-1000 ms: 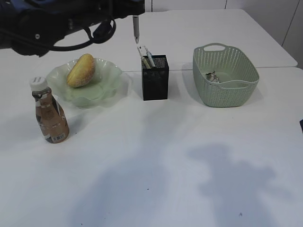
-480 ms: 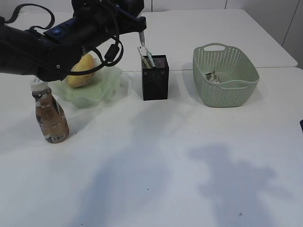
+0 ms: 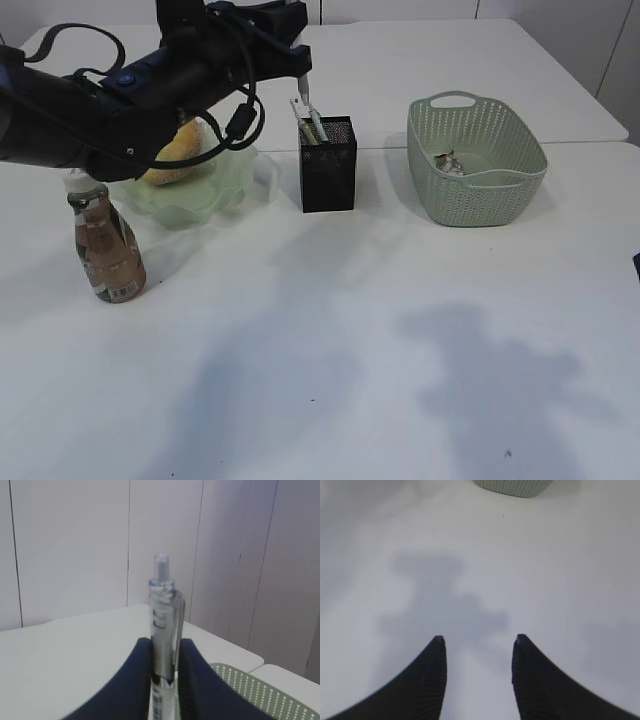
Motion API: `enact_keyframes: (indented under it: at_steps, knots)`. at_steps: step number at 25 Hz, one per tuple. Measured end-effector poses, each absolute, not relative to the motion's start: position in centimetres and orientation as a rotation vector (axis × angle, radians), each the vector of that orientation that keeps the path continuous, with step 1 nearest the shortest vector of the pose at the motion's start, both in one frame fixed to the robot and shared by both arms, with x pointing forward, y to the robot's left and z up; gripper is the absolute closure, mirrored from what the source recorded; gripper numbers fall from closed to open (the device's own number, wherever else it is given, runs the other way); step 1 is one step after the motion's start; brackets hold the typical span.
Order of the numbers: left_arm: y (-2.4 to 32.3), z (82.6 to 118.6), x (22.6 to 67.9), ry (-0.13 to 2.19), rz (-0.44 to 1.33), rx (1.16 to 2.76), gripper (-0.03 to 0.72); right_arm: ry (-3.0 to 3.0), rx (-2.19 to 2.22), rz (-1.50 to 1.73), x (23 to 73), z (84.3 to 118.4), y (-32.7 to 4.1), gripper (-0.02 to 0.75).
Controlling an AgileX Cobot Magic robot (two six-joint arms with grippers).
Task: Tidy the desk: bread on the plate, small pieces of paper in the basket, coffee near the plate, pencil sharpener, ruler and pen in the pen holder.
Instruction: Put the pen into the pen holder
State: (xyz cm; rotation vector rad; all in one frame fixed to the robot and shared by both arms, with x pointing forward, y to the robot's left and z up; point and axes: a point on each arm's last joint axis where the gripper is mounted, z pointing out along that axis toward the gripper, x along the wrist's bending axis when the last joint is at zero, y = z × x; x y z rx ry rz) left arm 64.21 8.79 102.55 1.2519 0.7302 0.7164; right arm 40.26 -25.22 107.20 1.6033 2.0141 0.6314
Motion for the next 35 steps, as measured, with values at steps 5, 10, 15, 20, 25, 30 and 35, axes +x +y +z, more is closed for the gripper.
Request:
enact_keyframes:
  at_steps: [5,10,15,20,25,30,35]
  knots:
    - [8.7,102.5,64.2,0.706,0.732,1.244,0.61,2.014,1.603,0.631,40.3,107.2,-25.2,0.385]
    - [8.5,100.8,65.0,0.727,0.73,1.232,0.61,2.014,1.603,0.631,40.3,107.2,-25.2,0.385]
    - [8.0,100.1,66.4,0.737,0.732,1.214,0.61,2.014,1.603,0.632,40.3,107.2,-25.2,0.385]
    - [7.5,99.9,67.5,0.724,0.739,1.191,0.61,2.014,1.603,0.632,40.3,107.2,-25.2,0.385]
    - [7.6,98.7,68.0,0.779,0.734,1.164,0.61,2.015,1.601,0.632,40.3,107.2,-25.2,0.385]
    - [7.8,97.3,68.5,0.848,0.727,1.143,0.61,2.015,1.601,0.632,40.3,107.2,-25.2,0.385]
    - [7.7,96.4,68.8,0.858,0.724,1.151,0.61,2.015,1.601,0.632,40.3,107.2,-25.2,0.386]
